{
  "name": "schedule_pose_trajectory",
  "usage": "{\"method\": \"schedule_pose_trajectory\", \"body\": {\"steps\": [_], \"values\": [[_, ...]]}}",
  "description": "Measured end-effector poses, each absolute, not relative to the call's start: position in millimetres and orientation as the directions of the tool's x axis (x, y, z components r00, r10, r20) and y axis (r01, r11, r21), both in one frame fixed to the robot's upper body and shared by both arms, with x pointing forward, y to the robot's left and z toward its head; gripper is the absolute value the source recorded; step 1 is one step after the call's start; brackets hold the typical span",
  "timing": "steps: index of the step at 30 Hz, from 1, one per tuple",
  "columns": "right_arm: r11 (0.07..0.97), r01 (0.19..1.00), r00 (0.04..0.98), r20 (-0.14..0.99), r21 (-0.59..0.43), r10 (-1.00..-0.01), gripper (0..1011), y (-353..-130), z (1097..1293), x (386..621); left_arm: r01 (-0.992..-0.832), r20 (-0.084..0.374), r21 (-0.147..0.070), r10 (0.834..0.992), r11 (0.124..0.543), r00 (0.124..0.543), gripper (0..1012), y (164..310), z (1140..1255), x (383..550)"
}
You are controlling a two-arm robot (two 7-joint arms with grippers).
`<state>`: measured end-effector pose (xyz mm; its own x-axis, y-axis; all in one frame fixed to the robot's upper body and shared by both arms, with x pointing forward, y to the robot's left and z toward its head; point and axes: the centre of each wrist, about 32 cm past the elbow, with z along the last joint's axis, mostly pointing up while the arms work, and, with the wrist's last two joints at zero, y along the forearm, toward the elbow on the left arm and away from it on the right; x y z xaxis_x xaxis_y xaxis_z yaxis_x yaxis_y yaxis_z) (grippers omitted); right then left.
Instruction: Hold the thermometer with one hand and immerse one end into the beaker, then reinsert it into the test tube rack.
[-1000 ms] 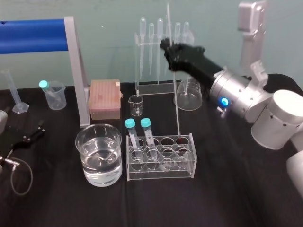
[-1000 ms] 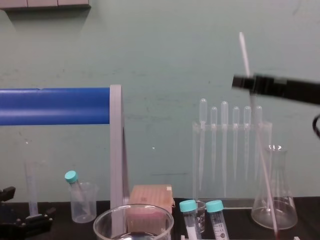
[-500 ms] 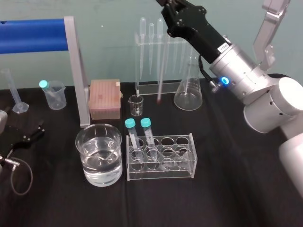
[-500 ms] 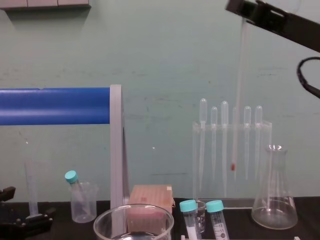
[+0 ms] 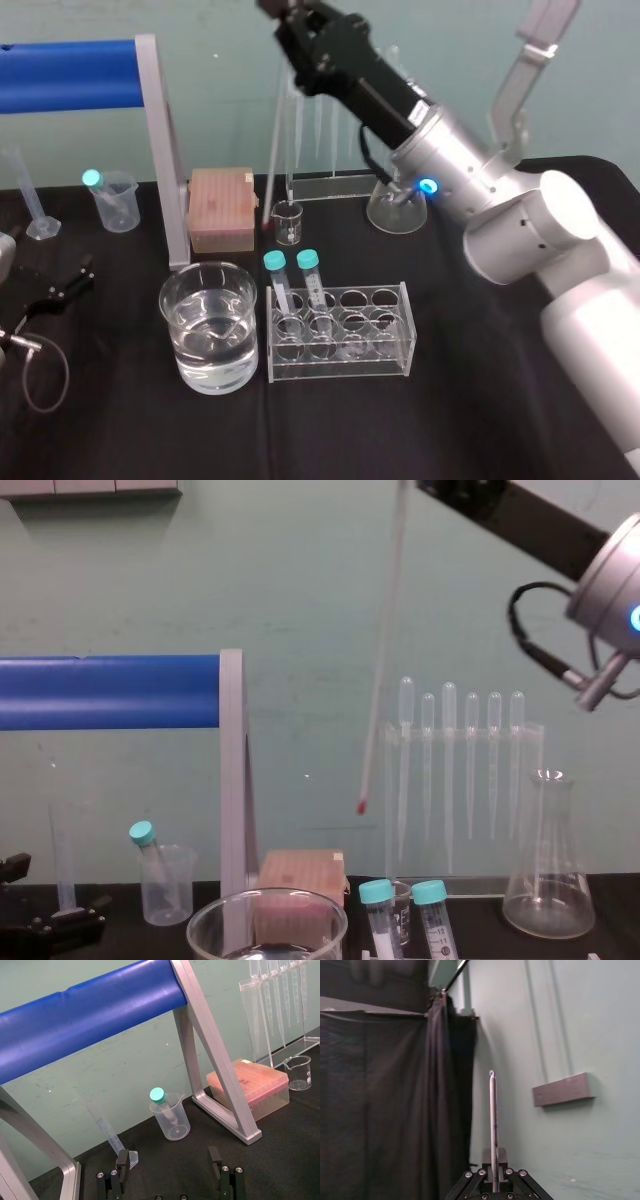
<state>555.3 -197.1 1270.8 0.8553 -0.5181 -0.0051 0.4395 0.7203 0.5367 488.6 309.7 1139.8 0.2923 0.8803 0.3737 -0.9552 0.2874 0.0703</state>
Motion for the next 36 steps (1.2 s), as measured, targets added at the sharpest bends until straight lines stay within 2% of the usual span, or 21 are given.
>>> {"method": "schedule_pose_trajectory", "body": {"steps": [9,19,36], "values": [[0.789,0.359,0.909,0.008,0.499,-0.418,56,-175.8,1253.9,564.8,-0.955,0.374,0.070,0.880,0.287,0.292,1008,309.7,1139.8,488.7],[0.835,0.305,0.938,0.006,0.457,-0.346,56,-155.9,1235.7,576.1,-0.955,0.374,0.070,0.880,0.287,0.292,1008,309.7,1139.8,488.6],[0.871,0.306,0.946,-0.016,0.384,-0.325,56,-136.2,1208.2,588.9,-0.955,0.374,0.070,0.880,0.287,0.292,1008,309.7,1139.8,488.6]]}}
